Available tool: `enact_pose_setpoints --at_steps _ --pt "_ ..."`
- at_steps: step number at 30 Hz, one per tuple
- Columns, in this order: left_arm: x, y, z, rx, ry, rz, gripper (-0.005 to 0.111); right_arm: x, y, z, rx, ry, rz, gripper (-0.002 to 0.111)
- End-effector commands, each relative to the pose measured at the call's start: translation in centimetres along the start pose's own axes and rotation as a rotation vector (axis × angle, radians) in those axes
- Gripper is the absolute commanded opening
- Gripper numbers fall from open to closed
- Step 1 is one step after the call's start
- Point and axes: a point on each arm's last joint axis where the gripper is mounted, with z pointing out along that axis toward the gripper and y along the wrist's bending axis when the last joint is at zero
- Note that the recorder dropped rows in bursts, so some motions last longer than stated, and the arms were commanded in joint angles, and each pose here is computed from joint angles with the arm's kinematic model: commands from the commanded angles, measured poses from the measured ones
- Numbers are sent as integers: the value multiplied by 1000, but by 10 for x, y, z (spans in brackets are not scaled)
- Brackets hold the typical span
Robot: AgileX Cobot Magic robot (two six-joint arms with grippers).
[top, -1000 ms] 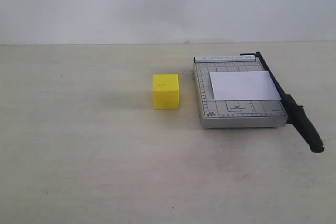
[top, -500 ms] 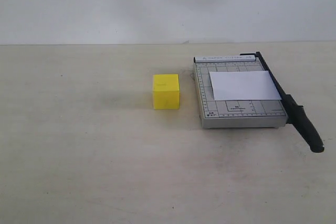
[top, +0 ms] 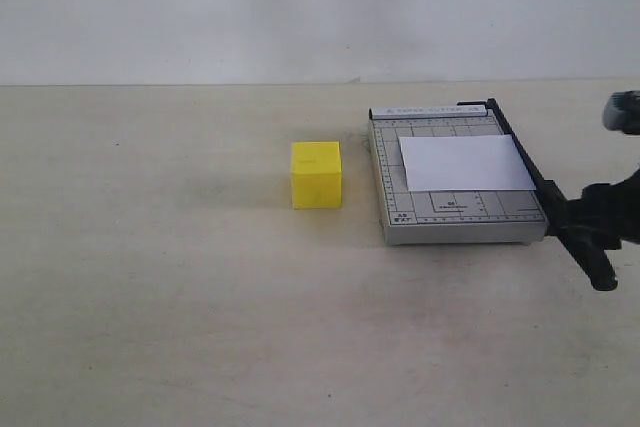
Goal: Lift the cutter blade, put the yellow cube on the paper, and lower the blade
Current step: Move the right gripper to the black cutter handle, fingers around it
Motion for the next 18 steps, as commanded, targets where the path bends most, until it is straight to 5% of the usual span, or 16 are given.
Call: enact_pose_setpoints --at_steps 1,5,11,18 --pt "-2 0 -1 1 -17 -8 4 -5 21 6 -18 -57 -184 59" --pt "-2 0 -1 1 -17 -8 4 -8 35 4 -34 -101 -285 59" --pt "-2 0 -1 1 -17 -8 4 -18 33 -6 -5 -203 -233 59" --pt "-2 0 -1 1 -17 -8 4 -17 27 -70 -2 -595 139 59"
